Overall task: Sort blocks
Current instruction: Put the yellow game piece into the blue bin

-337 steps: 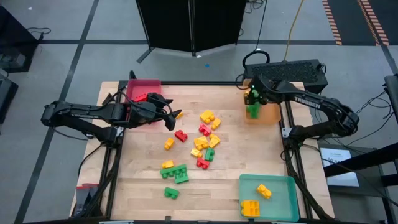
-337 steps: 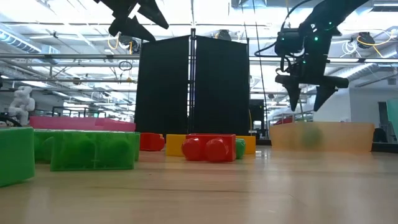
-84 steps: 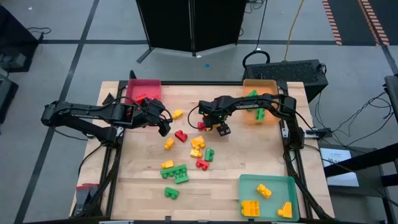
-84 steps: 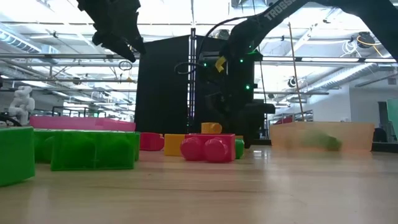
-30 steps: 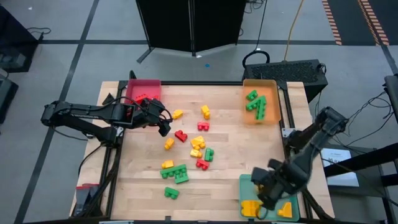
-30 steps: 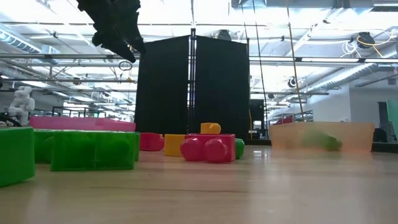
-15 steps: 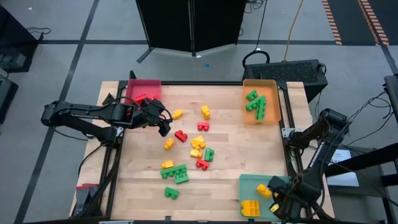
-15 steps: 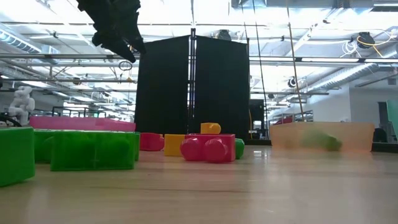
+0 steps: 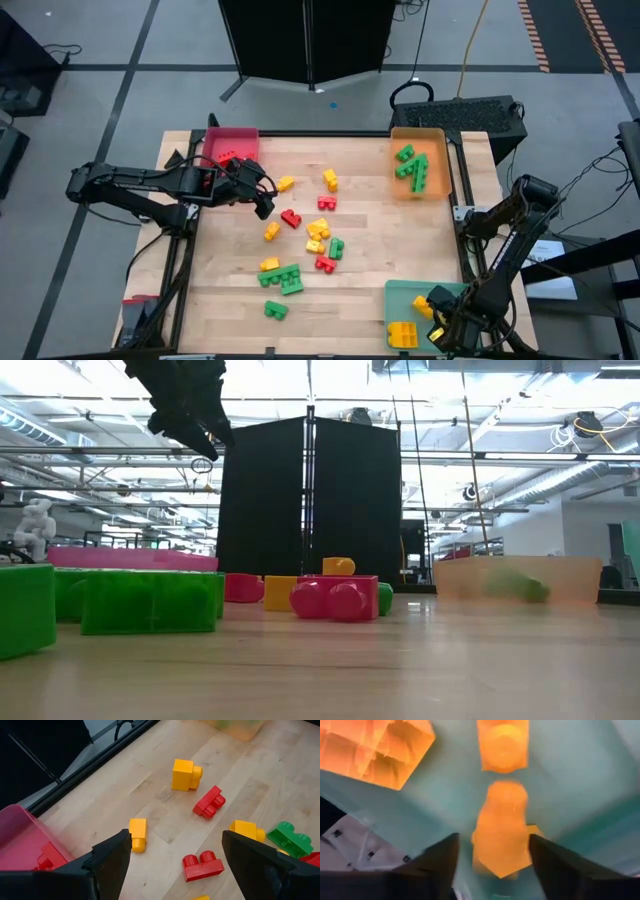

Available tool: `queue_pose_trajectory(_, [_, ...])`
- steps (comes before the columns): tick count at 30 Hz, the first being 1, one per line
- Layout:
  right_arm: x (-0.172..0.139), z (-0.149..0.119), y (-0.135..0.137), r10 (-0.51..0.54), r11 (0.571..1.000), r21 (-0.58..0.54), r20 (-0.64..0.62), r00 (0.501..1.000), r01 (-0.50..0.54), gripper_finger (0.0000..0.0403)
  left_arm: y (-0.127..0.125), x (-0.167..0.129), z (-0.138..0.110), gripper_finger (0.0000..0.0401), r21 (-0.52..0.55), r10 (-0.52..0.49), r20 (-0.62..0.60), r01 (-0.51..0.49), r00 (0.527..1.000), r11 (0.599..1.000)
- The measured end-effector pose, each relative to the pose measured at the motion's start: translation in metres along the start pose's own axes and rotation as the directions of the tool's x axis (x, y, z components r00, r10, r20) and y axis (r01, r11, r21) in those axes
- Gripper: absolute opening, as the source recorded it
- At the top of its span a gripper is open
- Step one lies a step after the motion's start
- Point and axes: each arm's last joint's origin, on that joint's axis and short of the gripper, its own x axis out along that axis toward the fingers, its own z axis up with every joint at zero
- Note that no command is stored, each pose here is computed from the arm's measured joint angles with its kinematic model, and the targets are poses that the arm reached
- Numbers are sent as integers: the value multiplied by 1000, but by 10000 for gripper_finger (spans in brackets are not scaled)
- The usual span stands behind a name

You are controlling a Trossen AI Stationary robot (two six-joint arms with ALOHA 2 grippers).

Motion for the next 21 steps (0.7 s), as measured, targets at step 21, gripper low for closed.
queue_pose_trajectory(21, [-130, 138, 20, -94, 993, -3, 584, 806, 117, 336, -1, 0, 0, 310, -4, -19, -11, 19, 1000, 1000])
